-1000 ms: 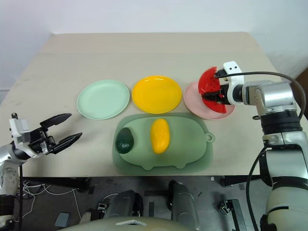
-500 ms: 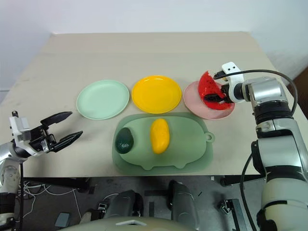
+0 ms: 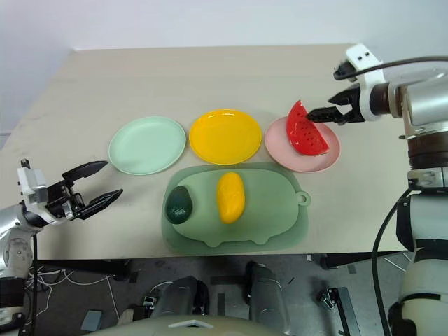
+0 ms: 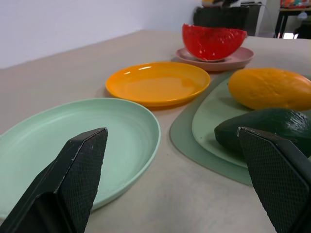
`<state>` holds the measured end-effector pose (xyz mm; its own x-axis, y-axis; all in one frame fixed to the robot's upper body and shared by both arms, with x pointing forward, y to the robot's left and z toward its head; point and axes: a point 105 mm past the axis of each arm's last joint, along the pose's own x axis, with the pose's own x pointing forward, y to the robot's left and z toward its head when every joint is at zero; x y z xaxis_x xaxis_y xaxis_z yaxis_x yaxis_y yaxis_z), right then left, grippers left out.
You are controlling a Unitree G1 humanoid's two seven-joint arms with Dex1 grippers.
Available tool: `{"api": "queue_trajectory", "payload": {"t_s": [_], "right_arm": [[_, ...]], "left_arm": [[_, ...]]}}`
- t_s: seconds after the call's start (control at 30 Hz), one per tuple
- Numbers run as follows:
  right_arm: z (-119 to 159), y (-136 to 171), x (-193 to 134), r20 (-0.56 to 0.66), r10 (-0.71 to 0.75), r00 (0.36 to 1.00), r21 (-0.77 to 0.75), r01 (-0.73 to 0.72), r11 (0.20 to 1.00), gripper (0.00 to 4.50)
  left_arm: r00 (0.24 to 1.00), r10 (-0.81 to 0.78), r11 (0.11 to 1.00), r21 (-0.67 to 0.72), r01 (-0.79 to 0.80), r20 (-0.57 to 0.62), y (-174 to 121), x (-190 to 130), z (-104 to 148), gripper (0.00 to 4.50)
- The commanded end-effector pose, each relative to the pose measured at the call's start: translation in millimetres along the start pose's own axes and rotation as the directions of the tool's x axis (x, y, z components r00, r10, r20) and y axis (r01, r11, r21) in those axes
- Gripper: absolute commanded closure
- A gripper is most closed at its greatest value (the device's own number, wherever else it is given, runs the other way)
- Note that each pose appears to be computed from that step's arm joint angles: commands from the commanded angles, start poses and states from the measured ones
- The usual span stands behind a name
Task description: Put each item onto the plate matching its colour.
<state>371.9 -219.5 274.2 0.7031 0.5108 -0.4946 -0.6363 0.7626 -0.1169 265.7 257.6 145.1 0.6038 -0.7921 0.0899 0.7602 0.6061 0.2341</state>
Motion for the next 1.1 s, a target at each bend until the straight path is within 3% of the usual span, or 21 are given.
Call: {"api": "queue_trajectory", "payload": {"t_s": [0.03, 0.33, 0.63, 1.1], "right_arm": [[12.8, 38.1, -2.5, 0.04, 0.091, 0.995, -0.002, -0.091, 0.996, 0.07], [-24.7, 120.8, 34.5, 0.02, 0.31, 0.951, 0.142, -0.309, 0.94, 0.07], [-43.1, 139.9, 55.2, 0.011, 0.325, 0.946, 0.253, -0.317, 0.914, 0.07], [-67.7, 182.4, 57.8, -0.097, 0.386, 0.917, 0.305, -0.342, 0.889, 0.07]], "left_arm": [[1.0, -0.007, 1.0, 0.023, 0.007, -0.002, 1.5, 0.1, 3.2, 0.0], [1.0, -0.02, 1.0, 0.022, 0.02, -0.003, 1.1, 3.5, 1.7, 0.0], [1.0, -0.021, 1.0, 0.017, 0.021, -0.001, -0.5, 4.1, 0.4, 0.0], [1.0, -0.02, 1.0, 0.018, 0.02, 0.002, -2.0, 4.7, 0.0, 0.0]]}}
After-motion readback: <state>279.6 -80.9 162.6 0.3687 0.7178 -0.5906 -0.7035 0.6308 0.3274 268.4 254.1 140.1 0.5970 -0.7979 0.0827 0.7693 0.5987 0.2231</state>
